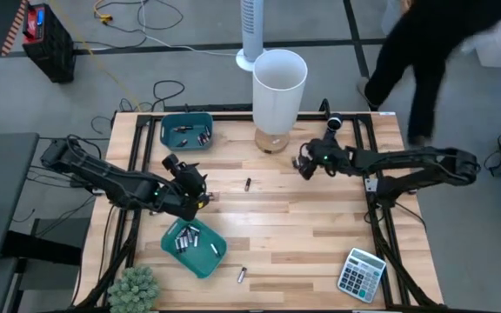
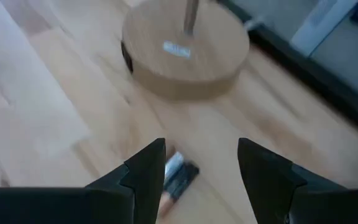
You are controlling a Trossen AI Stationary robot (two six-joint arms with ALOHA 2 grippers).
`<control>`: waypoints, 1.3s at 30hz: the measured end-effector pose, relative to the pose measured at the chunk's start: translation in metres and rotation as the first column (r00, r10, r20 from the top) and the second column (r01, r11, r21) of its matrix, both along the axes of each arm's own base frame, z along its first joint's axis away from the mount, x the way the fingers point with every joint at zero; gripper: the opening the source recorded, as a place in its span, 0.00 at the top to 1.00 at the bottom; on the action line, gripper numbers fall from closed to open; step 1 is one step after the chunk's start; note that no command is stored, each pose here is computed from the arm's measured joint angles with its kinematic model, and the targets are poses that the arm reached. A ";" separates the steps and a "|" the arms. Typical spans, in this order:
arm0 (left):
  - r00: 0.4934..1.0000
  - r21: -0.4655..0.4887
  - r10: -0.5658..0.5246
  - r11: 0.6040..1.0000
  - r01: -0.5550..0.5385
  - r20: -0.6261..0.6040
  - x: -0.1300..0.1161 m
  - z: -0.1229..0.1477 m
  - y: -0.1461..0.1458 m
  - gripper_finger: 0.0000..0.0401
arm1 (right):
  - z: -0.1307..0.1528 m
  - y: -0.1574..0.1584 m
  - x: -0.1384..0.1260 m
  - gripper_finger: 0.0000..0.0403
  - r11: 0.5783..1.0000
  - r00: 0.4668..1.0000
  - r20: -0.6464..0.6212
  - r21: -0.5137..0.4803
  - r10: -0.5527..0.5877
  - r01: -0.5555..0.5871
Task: Sort batteries
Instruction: Put the black battery into the blue bin
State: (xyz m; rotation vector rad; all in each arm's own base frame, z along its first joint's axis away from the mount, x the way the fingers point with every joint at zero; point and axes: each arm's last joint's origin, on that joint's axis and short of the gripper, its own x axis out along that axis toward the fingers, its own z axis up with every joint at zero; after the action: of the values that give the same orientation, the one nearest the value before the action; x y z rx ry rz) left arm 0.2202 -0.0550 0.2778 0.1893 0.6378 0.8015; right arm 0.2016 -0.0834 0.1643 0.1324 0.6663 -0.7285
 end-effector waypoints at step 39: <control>1.000 0.001 0.028 1.000 -0.028 0.002 0.001 -0.003 0.006 0.52 | -0.060 -0.019 0.005 0.49 0.979 0.988 -0.109 0.162 -0.107 0.124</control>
State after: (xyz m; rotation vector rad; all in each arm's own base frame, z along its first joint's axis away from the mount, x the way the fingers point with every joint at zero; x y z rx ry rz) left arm 0.2217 -0.0489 0.2753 0.1807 0.6393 0.8290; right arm 0.2062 -0.1020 0.1039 0.2938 0.8212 -0.7943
